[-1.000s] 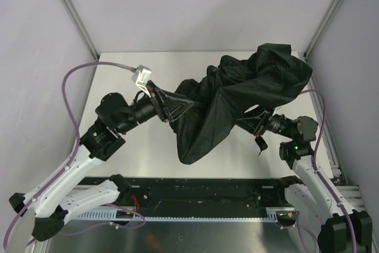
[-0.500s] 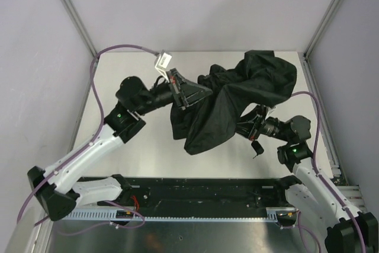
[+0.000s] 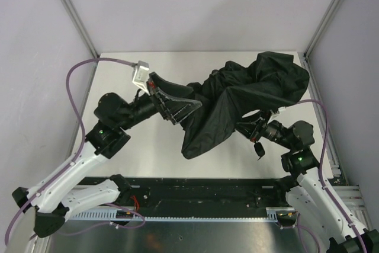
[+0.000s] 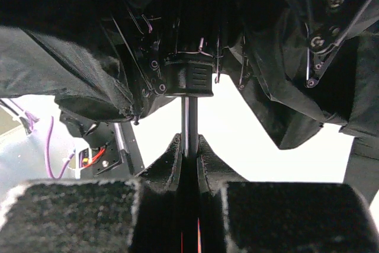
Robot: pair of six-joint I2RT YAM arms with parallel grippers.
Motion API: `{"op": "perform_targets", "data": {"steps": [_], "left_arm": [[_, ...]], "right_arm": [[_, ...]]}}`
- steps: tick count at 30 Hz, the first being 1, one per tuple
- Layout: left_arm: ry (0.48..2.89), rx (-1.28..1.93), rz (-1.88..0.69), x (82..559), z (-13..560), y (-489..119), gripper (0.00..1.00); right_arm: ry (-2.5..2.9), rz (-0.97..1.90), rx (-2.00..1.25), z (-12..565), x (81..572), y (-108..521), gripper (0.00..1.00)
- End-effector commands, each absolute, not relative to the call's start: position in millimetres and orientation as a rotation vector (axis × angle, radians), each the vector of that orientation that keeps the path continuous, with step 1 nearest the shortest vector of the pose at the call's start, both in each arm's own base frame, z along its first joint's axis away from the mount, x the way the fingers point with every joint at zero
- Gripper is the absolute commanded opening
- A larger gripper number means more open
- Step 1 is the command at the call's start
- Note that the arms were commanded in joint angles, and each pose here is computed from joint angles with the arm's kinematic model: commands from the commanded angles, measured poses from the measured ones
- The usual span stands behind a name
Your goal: Put away the umbrella
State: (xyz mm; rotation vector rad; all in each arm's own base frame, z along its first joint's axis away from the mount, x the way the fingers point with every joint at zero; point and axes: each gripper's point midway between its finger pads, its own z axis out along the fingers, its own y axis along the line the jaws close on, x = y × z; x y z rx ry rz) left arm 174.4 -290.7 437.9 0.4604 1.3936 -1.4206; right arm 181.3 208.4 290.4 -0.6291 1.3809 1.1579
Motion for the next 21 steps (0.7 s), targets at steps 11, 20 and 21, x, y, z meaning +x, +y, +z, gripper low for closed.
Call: {"op": "perform_targets", "data": {"steps": [11, 20, 21], "left_arm": [[1.380, 0.464, -1.117, 185.1, 477.2, -309.7, 0.87], [1.496, 0.544, -0.890, 218.1, 439.0, -351.9, 0.88], [1.511, 0.550, -0.862, 222.8, 434.0, -354.2, 0.90]], "right_arm": [[1.334, 0.993, -0.515, 315.2, 205.1, 192.2, 0.00], [1.283, 1.011, -0.557, 325.3, 189.1, 192.4, 0.00], [1.278, 1.022, -0.565, 326.4, 187.0, 193.4, 0.00]]}}
